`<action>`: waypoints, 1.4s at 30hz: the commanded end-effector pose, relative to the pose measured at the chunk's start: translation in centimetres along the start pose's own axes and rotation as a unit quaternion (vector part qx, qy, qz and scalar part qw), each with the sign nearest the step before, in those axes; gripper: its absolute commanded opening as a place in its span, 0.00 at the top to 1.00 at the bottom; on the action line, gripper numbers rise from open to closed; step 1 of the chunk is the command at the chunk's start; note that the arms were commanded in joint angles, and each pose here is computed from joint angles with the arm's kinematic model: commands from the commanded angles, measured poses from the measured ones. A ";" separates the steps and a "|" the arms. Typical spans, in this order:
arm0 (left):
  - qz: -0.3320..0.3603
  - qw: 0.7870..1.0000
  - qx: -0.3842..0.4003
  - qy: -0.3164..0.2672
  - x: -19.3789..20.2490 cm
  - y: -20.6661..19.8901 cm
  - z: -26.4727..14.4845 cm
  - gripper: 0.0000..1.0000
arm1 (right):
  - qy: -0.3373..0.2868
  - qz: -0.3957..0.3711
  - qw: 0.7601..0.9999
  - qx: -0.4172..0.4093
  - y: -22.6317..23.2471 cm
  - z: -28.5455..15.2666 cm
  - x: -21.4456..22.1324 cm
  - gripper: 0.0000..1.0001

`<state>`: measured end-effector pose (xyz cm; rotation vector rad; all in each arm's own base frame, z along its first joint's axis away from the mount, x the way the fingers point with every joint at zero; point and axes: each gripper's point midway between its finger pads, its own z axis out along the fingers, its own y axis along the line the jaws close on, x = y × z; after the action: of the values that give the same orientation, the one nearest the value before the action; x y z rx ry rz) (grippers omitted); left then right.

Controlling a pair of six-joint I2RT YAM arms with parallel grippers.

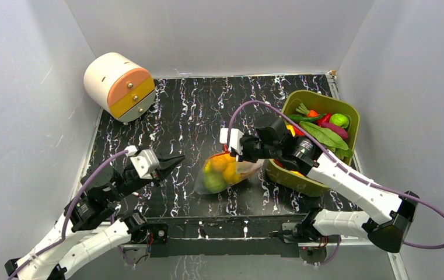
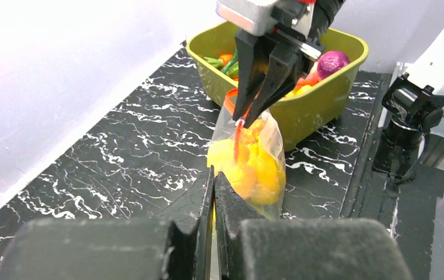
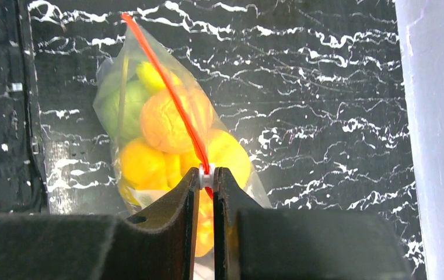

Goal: Place the food in the zip-top bag and seal the zipper
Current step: Zip the zipper food storage bag at the center of the board.

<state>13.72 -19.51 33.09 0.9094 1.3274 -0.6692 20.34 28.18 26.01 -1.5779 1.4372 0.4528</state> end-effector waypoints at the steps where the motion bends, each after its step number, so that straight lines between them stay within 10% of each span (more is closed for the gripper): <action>1: 0.010 1.000 -0.022 -0.011 -1.3 0.8 -0.9 1.00 | -0.008 -0.018 0.999 0.041 -1.8 -1.8 -0.8 1.00; 4: 0.012 0.999 0.036 -0.010 -0.8 -1.1 -0.3 0.98 | -0.023 -0.017 0.999 0.018 -1.2 -1.5 -1.4 1.00; 9: -0.012 0.994 0.098 0.036 2.5 -3.3 2.2 0.47 | -0.058 -0.006 0.998 -0.012 -0.6 -0.3 -2.8 1.00; 20: -0.014 0.994 0.042 0.100 8.0 -1.2 6.5 0.37 | -0.111 -0.008 0.992 -0.057 0.2 1.2 -5.0 1.00; 27: -0.009 0.993 0.075 0.091 8.1 -2.0 8.2 0.45 | -0.124 -0.012 0.990 -0.061 0.0 1.2 -6.0 1.00; 32: -0.013 0.991 0.098 0.093 8.2 -2.8 8.4 1.00 | -0.128 -0.015 0.990 -0.055 -0.3 0.9 -6.4 1.00; 42: -0.019 0.997 0.045 0.052 5.0 -1.4 5.4 1.00 | -0.044 -0.042 0.998 -0.020 -0.9 0.3 -2.5 1.00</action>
<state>16.62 -25.80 23.33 1.1111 1.5343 -0.7217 18.83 31.51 25.84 -1.6613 1.3182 0.6635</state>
